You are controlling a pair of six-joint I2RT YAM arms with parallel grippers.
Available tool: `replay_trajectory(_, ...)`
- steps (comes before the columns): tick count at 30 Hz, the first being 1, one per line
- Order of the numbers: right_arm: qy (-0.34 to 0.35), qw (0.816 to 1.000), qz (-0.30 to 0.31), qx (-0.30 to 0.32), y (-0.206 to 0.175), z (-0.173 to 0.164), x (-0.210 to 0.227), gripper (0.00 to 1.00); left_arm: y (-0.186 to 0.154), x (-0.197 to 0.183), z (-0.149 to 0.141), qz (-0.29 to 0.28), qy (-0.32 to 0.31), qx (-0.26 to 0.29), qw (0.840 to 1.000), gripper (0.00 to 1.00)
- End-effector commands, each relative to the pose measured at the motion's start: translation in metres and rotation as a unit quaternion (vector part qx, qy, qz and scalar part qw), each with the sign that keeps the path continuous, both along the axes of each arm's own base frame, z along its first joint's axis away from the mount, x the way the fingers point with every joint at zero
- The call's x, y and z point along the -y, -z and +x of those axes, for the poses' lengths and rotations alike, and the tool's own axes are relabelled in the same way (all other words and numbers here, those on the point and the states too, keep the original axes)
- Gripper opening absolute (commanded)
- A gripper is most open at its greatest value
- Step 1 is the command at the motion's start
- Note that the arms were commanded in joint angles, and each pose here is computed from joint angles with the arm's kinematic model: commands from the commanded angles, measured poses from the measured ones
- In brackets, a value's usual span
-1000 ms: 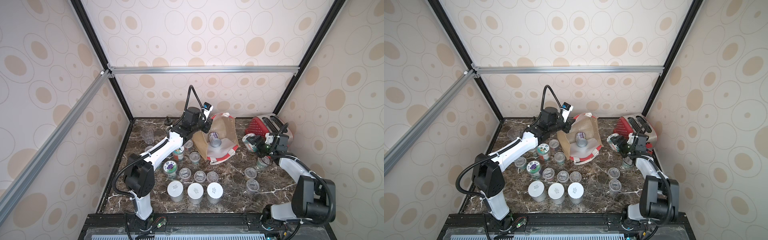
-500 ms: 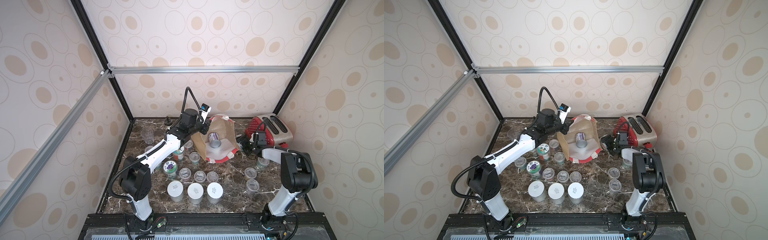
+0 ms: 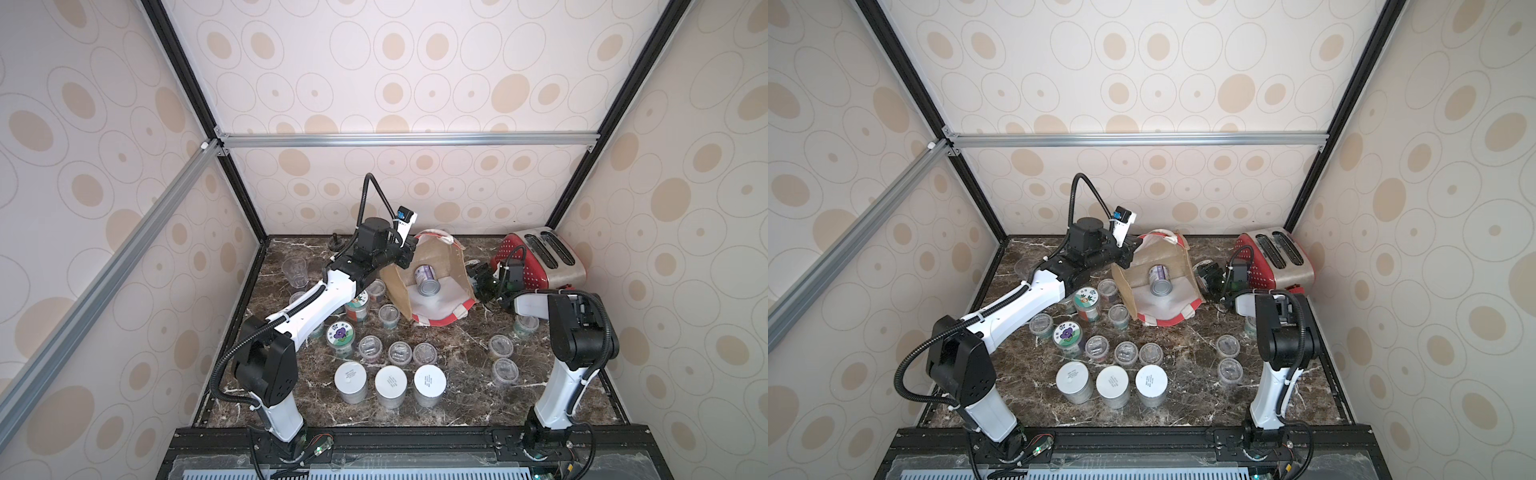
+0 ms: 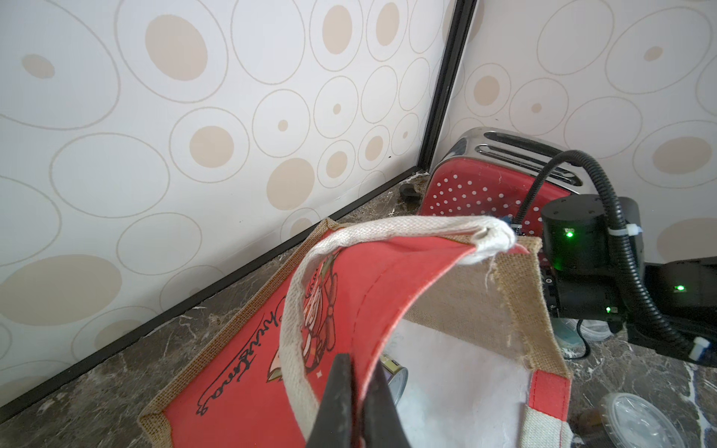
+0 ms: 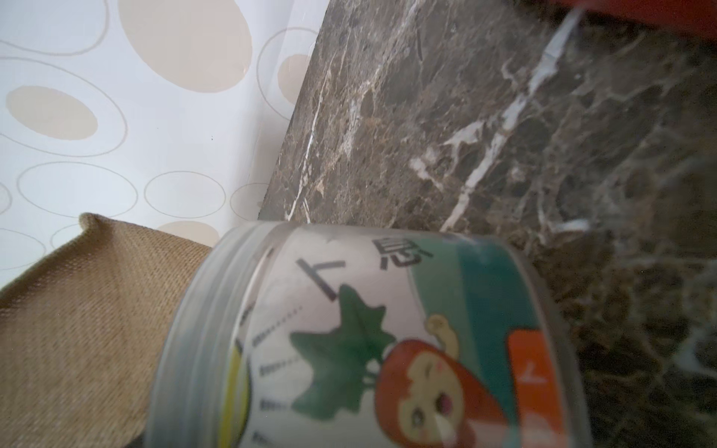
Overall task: Take out the seed jars from the canvas bag
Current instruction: Place the seed jar at the center of the board.
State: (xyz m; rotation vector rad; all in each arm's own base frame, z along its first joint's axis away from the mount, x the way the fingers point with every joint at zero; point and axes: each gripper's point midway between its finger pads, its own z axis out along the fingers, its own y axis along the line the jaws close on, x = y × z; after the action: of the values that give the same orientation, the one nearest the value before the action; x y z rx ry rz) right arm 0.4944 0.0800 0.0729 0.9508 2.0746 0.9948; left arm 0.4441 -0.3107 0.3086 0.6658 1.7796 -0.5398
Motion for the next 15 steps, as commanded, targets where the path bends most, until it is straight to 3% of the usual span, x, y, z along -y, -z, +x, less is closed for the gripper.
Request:
replay_trajectory(1, 0.035, 0.999, 0.015, -0.037, 0.025, -0.016, 0.005, 0.66, -0.028, -0.006, -0.004, -0.013, 0.004, 0.032, 0.999, 0.00)
replay_trajectory(11, 0.049, 0.997, 0.005, -0.053, 0.026, -0.037, 0.012, 0.87, -0.027, -0.005, -0.004, -0.016, 0.007, 0.028, 0.999, 0.00)
replay_trajectory(13, 0.050, 0.997, 0.000, -0.053, 0.023, -0.040, 0.014, 0.98, -0.028, -0.004, -0.005, -0.017, 0.009, 0.028, 0.999, 0.00)
replay_trajectory(15, 0.050, 0.997, -0.006, -0.057, 0.023, -0.044, 0.015, 1.00, -0.028, -0.004, -0.005, -0.018, 0.009, 0.028, 0.999, 0.00)
